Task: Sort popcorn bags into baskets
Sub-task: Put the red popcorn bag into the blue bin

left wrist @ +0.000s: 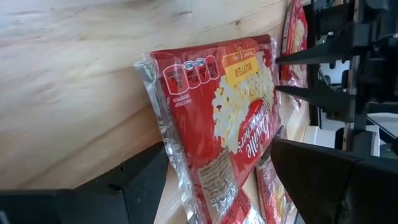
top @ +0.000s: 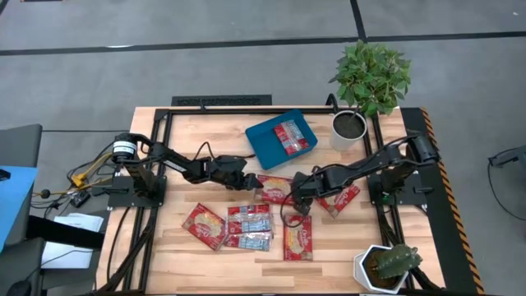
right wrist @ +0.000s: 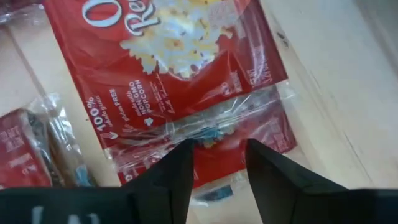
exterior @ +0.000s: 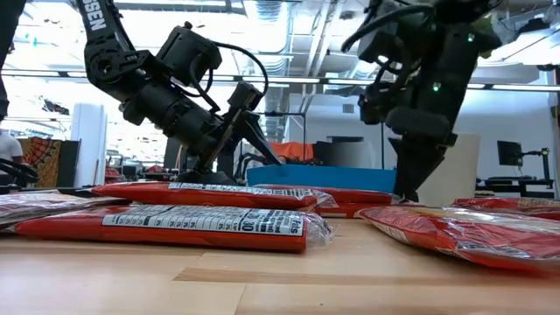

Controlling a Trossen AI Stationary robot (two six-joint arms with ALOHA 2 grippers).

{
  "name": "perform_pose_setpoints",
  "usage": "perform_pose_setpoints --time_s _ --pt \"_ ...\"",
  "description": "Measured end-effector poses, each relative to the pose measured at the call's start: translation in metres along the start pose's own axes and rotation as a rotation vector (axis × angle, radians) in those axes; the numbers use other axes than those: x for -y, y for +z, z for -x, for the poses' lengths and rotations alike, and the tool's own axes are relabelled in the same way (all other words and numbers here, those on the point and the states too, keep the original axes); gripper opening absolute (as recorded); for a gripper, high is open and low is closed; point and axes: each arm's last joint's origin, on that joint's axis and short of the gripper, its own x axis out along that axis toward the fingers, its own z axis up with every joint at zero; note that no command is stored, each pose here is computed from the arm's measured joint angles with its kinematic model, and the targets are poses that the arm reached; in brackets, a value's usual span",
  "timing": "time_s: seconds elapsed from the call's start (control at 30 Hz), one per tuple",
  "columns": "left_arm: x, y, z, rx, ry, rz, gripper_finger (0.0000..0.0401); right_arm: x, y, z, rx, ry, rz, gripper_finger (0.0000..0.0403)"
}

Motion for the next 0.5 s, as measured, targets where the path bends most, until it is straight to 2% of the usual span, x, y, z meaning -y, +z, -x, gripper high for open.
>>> perform_pose_setpoints --time_s 0.13,0.3,0.4,0.5 --pt "0.0 0.0 0.0 -0.001 0.0 -0.003 0.0264 -0.004 0.004 -0.006 0.026 0.048 0.039 0.0159" --pt "0.001 0.0 0.0 -0.004 -0.007 -0.021 0.0252 -0.003 0.008 -0.007 0.037 0.073 0.031 0.0149" --pt "0.0 0.0 0.0 -0.014 -0.003 -0.018 0.0225 -0.002 0.011 -0.007 0.05 0.077 0.028 0.0142" --pt "-0.001 -0.001 0.0 -0.017 0.006 -0.017 0.0173 -0.001 0.012 -0.008 0.053 0.079 0.026 0.0136"
